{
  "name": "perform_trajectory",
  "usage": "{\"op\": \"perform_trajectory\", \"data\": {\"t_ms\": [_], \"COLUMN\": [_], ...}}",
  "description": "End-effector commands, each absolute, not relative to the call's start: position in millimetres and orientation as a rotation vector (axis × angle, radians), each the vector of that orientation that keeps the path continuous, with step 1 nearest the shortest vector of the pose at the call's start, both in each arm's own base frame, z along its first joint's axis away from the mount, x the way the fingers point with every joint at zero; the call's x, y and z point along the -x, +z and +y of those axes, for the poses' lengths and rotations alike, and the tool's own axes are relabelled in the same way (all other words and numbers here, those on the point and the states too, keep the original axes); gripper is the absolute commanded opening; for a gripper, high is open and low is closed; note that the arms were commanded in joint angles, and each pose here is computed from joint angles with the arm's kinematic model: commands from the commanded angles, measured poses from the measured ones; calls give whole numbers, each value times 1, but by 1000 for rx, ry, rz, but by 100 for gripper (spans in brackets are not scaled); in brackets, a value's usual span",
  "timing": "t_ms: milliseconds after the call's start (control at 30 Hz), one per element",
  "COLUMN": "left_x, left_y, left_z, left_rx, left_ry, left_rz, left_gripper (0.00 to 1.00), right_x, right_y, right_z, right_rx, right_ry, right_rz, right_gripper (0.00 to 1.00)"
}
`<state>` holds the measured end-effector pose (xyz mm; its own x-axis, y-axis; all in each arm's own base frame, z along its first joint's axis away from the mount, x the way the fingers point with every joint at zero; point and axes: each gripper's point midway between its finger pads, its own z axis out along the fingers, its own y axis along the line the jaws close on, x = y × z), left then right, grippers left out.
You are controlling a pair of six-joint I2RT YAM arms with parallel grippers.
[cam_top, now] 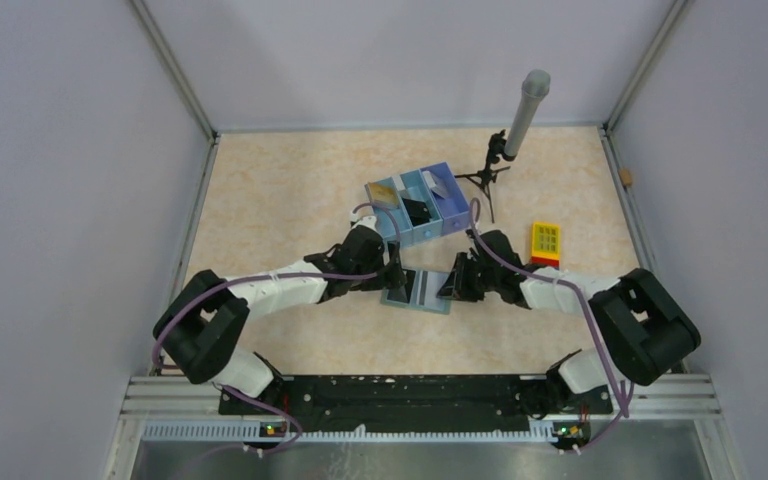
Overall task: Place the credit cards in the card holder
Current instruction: Turn over the card slot in the card holder.
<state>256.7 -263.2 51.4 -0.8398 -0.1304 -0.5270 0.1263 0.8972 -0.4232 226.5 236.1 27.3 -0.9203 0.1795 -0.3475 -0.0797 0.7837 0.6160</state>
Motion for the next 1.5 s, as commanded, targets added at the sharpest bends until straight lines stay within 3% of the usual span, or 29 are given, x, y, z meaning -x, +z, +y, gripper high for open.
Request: {"op": "perform_trajectory", "data": {"t_ms": [0, 367, 700, 1467], "left_x": [-263, -265, -263, -251], "left_y": [54, 41, 30, 22], "left_z": [-270, -275, -276, -289], "left_rx": [-16, -20, -17, -15], "left_ry": [-642, -638, -634, -717], "left_rz": [2462, 2495, 2520, 2545], "left_gripper": [82, 67, 63, 52], "right_x": [-230, -230, -228, -237], "right_y": [25, 17, 16, 58], "right_z": [238, 222, 217, 264], "right_rx": [-104, -184, -207, -174], "right_ry": [898, 775, 746, 1051], "right_rz": [2575, 2591, 2587, 2399], "right_gripper": [18, 19, 20, 21]}}
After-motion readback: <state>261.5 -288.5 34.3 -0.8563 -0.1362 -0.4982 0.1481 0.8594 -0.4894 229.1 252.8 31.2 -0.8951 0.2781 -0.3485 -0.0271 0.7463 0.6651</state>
